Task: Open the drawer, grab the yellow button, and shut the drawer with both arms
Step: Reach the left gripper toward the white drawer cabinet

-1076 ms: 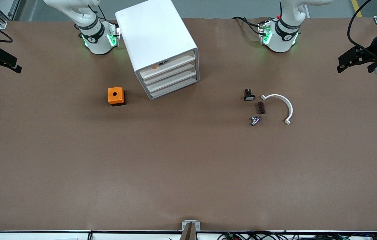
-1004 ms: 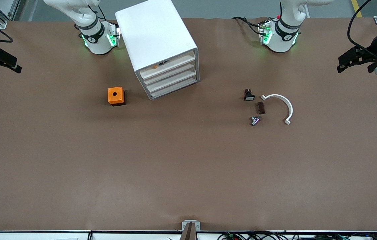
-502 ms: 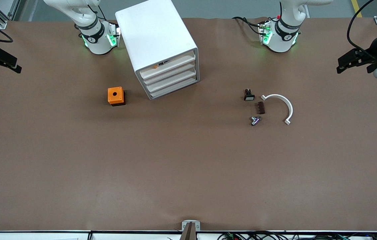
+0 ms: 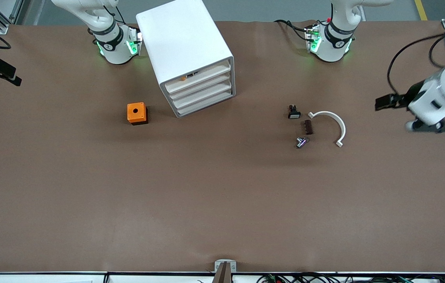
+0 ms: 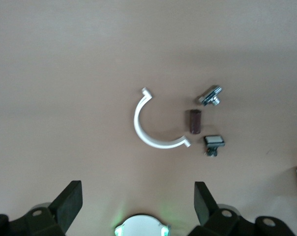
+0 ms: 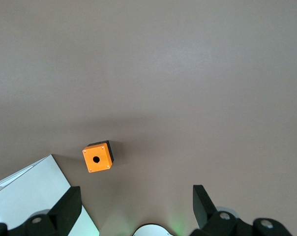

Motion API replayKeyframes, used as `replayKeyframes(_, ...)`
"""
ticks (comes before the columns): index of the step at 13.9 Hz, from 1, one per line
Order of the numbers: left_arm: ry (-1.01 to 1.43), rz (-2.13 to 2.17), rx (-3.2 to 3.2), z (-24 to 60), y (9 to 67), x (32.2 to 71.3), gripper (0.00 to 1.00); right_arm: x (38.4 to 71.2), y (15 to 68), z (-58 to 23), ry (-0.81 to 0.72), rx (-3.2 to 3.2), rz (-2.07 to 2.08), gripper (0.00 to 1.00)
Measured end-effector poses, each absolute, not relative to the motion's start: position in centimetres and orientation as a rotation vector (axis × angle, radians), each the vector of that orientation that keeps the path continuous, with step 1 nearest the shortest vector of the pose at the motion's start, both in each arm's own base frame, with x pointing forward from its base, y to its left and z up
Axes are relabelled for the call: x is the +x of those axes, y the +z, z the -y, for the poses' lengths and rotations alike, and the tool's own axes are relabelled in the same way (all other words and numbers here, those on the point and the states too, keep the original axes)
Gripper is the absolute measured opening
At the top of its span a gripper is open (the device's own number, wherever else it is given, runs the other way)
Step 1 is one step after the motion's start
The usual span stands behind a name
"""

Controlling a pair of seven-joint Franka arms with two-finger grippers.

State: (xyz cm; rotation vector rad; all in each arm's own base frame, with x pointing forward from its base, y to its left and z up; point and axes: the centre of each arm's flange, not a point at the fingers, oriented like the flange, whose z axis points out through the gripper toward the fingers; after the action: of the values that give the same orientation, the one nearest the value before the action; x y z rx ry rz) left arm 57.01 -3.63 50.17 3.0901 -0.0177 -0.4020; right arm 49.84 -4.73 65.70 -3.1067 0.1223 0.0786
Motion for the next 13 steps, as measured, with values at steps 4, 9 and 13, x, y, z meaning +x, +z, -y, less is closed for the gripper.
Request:
replayKeyframes(4,-0.438,0.044,3.081,6.1,42.2,60.3,1.0,50.1,65.9,4.8,0.07,-3.108,-0.124,1.0)
replayKeyframes(9,-0.506,-0.146,3.079,9.7,35.8,61.6,1.0,55.0,57.3,5.3,0.296,-3.12,-0.135,1.0)
replayKeyframes(13,-0.583,-0.54,2.972,11.5,35.6,61.3,1.0,56.8,54.0,6.5,0.379,-3.113,-0.165,1.0)
